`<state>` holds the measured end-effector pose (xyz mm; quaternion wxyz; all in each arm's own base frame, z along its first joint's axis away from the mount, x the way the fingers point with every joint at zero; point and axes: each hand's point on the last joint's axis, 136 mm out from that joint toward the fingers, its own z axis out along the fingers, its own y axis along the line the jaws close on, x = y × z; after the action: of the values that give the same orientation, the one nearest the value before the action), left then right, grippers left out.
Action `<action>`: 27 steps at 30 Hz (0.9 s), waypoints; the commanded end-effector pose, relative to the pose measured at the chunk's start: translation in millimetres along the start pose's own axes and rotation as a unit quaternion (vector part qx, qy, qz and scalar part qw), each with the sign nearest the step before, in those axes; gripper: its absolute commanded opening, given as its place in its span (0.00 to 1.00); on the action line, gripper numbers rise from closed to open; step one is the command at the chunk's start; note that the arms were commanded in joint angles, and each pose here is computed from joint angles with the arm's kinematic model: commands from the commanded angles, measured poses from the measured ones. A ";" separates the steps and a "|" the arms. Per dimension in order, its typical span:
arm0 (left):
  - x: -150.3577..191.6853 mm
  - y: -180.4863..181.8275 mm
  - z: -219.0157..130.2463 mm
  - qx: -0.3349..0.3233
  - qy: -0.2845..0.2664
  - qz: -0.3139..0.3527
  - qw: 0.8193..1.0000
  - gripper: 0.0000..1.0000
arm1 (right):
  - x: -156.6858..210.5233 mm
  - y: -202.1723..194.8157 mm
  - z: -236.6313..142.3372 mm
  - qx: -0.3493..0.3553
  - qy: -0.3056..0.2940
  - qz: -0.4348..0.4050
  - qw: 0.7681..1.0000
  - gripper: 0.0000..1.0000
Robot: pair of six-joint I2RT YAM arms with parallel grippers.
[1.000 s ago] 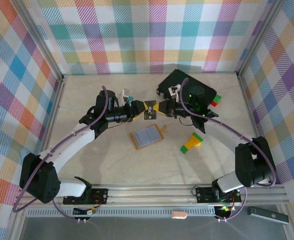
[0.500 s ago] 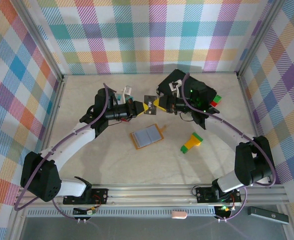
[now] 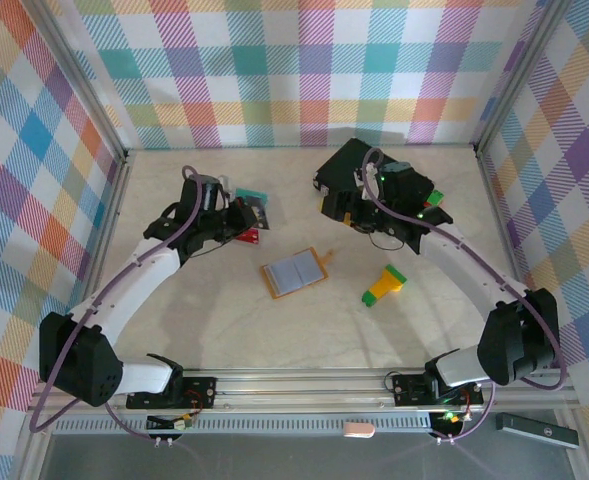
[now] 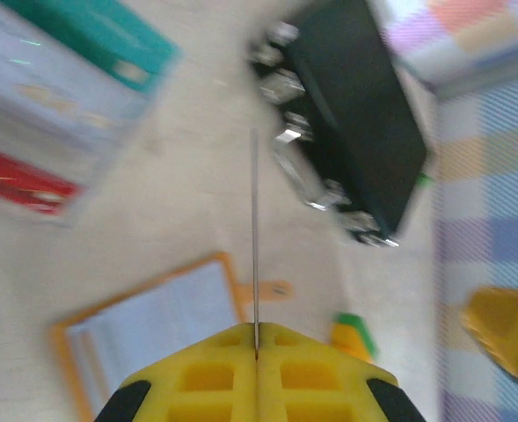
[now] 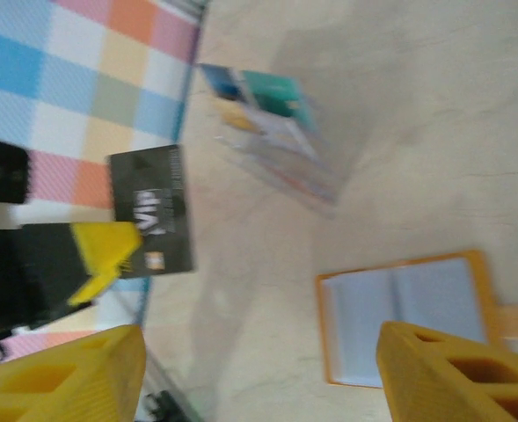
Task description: Take the credit cards out of the card holder
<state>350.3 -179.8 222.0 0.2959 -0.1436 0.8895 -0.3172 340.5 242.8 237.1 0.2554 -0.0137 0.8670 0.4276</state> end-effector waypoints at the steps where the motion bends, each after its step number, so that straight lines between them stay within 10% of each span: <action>1: -13.3 59.7 -14.2 -0.165 -0.040 0.007 0.985 0.00 | 0.5 -33.5 -7.5 0.097 0.002 -0.041 0.994 0.74; 9: -43.1 115.3 -24.1 -0.302 -0.103 -0.044 0.947 0.00 | -9.1 -54.4 -2.1 0.147 -0.010 -0.071 0.986 1.00; 27: -65.7 161.9 13.9 -0.352 -0.204 -0.271 0.873 0.00 | -20.0 -47.2 4.4 0.140 -0.005 -0.082 0.987 0.99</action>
<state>391.3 -45.8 131.0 0.2819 -0.4869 0.8265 -0.0204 368.2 212.7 203.1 0.2905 -0.0405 0.9138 0.2810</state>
